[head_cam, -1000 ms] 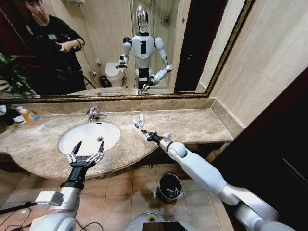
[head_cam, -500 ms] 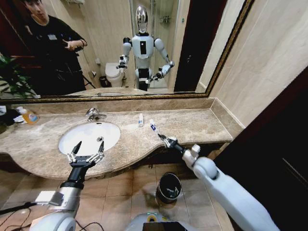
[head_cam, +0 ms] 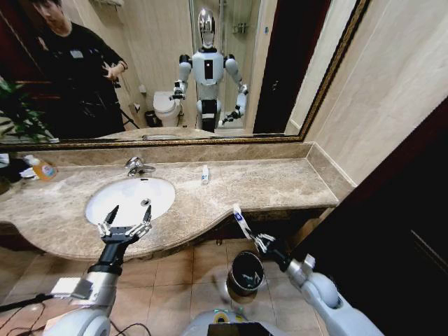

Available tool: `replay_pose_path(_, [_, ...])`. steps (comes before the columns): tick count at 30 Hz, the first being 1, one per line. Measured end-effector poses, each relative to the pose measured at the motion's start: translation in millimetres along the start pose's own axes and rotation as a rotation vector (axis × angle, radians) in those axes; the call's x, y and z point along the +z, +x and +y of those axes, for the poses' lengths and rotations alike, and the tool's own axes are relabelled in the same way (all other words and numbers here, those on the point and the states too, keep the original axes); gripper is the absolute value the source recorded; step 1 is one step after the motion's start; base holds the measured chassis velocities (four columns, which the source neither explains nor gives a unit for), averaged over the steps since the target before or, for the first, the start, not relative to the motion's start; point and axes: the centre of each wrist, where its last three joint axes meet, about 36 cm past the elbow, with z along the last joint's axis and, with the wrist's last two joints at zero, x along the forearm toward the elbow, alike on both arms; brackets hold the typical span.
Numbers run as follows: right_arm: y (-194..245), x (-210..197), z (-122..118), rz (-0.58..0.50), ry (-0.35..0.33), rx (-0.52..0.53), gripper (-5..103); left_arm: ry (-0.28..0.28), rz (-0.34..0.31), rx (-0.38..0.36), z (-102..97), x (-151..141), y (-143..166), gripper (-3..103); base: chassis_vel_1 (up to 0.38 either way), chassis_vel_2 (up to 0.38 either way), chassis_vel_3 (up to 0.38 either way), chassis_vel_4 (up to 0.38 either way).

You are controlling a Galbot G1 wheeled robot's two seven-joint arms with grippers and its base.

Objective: Pick up the trash from the sink and place it in the trash bin.

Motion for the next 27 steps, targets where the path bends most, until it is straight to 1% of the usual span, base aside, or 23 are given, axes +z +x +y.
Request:
replay_pose_path(2, [14, 24, -1, 0.014, -0.026, 0.040, 0, 0.000, 0.000, 0.000, 0.0, 0, 0, 100, 0.000, 0.000, 0.000, 0.000])
replay_pose_path(3, [14, 24, -1, 0.014, -0.026, 0.040, 0, 0.000, 0.000, 0.000, 0.0, 0, 0, 100, 0.000, 0.000, 0.000, 0.000])
replay_pose_path(6, [34, 71, -9, 0.061, -0.053, 0.114, 0, 0.000, 0.000, 0.000, 0.0, 0, 0, 100, 0.000, 0.000, 0.000, 0.000])
replay_pose_path(8, [37, 78, -10, 0.069, -0.056, 0.124, 0, 0.000, 0.000, 0.000, 0.0, 0, 0, 100, 0.000, 0.000, 0.000, 0.000])
replay_pose_path(10, [47, 110, -16, 0.119, -0.060, 0.158, 0, 0.000, 0.000, 0.000, 0.0, 0, 0, 100, 0.000, 0.000, 0.000, 0.000])
replay_pose_path(11, [47, 110, -16, 0.119, -0.060, 0.158, 0, 0.000, 0.000, 0.000, 0.0, 0, 0, 100, 0.000, 0.000, 0.000, 0.000])
replay_pose_path(14, [50, 146, -17, 0.184, -0.054, 0.179, 0, 0.000, 0.000, 0.000, 0.0, 0, 0, 100, 0.000, 0.000, 0.000, 0.000])
replay_pose_path(15, [50, 146, -17, 0.184, -0.054, 0.179, 0, 0.000, 0.000, 0.000, 0.0, 0, 0, 100, 0.000, 0.000, 0.000, 0.000])
replay_pose_path(18, [40, 167, -19, 0.225, -0.046, 0.203, 0, 0.000, 0.000, 0.000, 0.0, 0, 0, 100, 0.000, 0.000, 0.000, 0.000])
replay_pose_path(23, [31, 183, -25, 0.269, -0.032, 0.229, 0, 0.000, 0.000, 0.000, 0.0, 0, 0, 100, 0.000, 0.000, 0.000, 0.000])
replay_pose_path(27, [28, 197, -23, 0.339, -0.035, 0.239, 0, 0.000, 0.000, 0.000, 0.0, 0, 0, 100, 0.000, 0.000, 0.000, 0.000])
